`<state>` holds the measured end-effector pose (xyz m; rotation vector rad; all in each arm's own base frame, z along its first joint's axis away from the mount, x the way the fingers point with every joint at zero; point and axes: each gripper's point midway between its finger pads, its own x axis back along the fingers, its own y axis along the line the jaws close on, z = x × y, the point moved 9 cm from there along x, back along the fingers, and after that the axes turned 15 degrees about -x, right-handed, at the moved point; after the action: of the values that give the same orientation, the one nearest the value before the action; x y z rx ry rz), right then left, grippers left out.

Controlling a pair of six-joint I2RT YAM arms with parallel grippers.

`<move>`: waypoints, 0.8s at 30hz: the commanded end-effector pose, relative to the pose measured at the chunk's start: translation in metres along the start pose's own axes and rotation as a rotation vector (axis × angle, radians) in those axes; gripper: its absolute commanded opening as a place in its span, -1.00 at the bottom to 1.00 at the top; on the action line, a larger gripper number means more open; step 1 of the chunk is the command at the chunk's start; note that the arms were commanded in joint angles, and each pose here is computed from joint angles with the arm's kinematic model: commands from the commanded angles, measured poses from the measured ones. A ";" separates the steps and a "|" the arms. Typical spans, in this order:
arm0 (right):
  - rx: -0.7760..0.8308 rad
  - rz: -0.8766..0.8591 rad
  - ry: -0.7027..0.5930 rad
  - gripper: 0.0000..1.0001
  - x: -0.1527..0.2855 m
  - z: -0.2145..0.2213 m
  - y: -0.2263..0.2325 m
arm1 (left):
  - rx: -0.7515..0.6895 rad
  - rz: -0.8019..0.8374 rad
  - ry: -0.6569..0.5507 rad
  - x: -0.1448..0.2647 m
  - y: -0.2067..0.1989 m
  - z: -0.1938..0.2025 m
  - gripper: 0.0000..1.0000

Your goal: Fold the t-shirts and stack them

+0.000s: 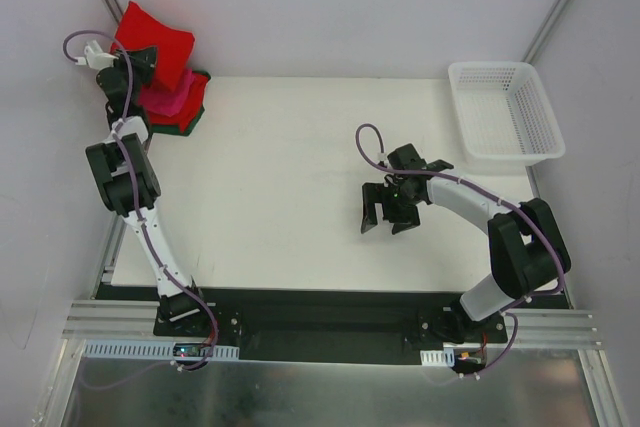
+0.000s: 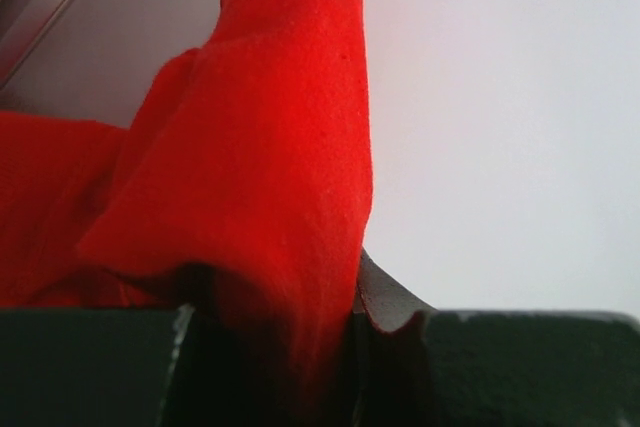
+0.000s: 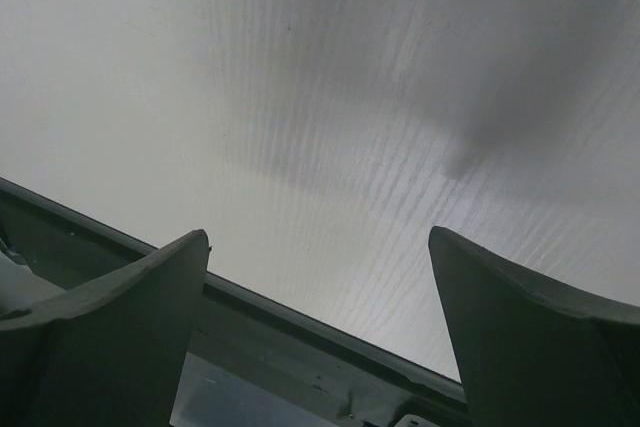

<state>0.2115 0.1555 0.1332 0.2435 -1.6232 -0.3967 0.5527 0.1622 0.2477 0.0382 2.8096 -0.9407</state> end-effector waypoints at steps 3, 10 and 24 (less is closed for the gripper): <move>0.001 -0.036 -0.015 0.92 0.005 -0.007 0.007 | 0.097 0.047 -0.035 0.004 0.015 0.024 -1.00; -0.002 -0.042 -0.013 0.92 0.007 -0.009 0.009 | 0.191 0.007 -0.030 0.019 0.029 0.049 -1.00; 0.003 -0.051 -0.021 0.92 0.010 -0.006 0.008 | 0.277 -0.053 -0.056 0.029 0.036 0.061 -0.08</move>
<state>0.2124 0.1560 0.1344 0.2508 -1.6136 -0.4139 0.5394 0.1552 0.1476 -0.0676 2.6984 -1.3730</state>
